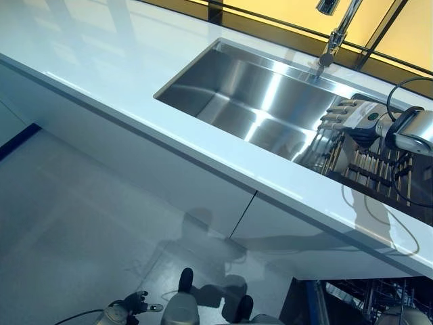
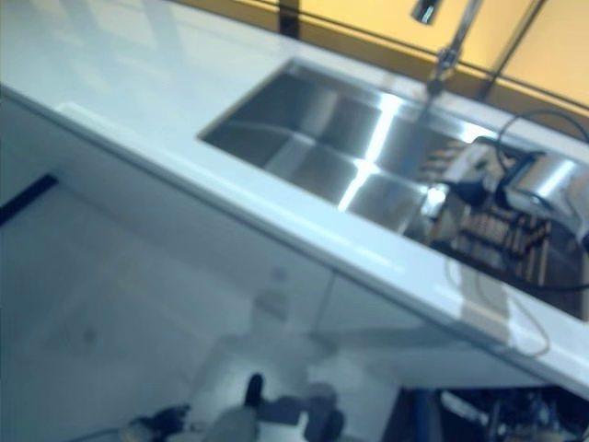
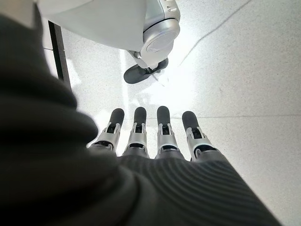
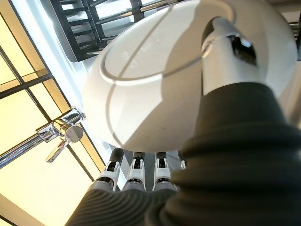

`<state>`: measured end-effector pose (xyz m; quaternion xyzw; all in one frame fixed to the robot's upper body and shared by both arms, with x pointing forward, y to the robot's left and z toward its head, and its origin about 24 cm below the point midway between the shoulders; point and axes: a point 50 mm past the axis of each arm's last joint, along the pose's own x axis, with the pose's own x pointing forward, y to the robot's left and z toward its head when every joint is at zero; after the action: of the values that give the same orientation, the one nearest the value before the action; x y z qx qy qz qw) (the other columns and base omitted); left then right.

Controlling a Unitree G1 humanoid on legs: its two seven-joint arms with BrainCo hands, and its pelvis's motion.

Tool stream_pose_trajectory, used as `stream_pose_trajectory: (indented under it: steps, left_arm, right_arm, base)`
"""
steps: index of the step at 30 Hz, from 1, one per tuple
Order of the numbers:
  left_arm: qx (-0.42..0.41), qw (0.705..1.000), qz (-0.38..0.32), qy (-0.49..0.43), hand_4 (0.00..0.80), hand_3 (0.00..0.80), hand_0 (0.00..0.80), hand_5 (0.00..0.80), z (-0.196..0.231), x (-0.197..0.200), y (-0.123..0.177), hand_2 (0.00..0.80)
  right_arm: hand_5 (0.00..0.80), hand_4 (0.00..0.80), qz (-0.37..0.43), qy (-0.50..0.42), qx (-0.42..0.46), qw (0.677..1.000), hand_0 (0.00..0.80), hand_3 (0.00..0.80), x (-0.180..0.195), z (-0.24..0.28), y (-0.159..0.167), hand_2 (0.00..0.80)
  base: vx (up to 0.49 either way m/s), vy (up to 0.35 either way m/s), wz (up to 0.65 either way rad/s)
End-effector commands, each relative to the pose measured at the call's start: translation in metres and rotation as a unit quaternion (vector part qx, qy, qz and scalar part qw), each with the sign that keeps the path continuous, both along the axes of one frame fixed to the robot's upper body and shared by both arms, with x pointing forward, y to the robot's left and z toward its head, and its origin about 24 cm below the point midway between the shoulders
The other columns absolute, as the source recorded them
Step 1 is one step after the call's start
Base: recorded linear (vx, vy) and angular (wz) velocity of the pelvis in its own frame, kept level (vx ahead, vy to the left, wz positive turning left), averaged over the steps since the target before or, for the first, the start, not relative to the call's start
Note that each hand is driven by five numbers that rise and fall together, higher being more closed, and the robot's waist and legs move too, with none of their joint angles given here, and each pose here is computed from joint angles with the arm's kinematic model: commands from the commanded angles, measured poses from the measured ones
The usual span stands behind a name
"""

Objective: Take plates into dishwasher

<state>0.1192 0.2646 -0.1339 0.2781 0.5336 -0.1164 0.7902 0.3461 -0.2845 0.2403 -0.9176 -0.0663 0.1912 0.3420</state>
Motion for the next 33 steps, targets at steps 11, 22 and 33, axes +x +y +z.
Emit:
stream_pose_trajectory:
  steps: [11,22,33]
  left_arm:
    - [0.026,0.999,-0.017,-0.021,0.0,0.0,0.0,0.0,0.01,0.012,0.014,0.0]
    - [0.027,0.999,-0.015,-0.025,0.0,0.0,0.0,0.0,0.011,0.014,0.015,0.0]
    - [0.027,0.999,-0.012,-0.029,0.0,0.0,0.0,0.0,0.012,0.017,0.015,0.0]
  right_arm:
    - [0.0,0.0,-0.034,-0.037,-0.015,0.999,0.0,0.0,-0.005,0.026,-0.015,0.0]
    - [0.0,0.0,-0.054,-0.032,-0.009,0.998,0.0,0.0,-0.007,0.023,-0.021,0.0]
    - [0.0,0.0,-0.068,-0.029,0.001,0.997,0.0,0.0,-0.009,0.017,-0.026,0.0]
  base:
    - [0.0,0.0,0.0]
    - [0.0,0.0,0.0]
    - [0.0,0.0,0.0]
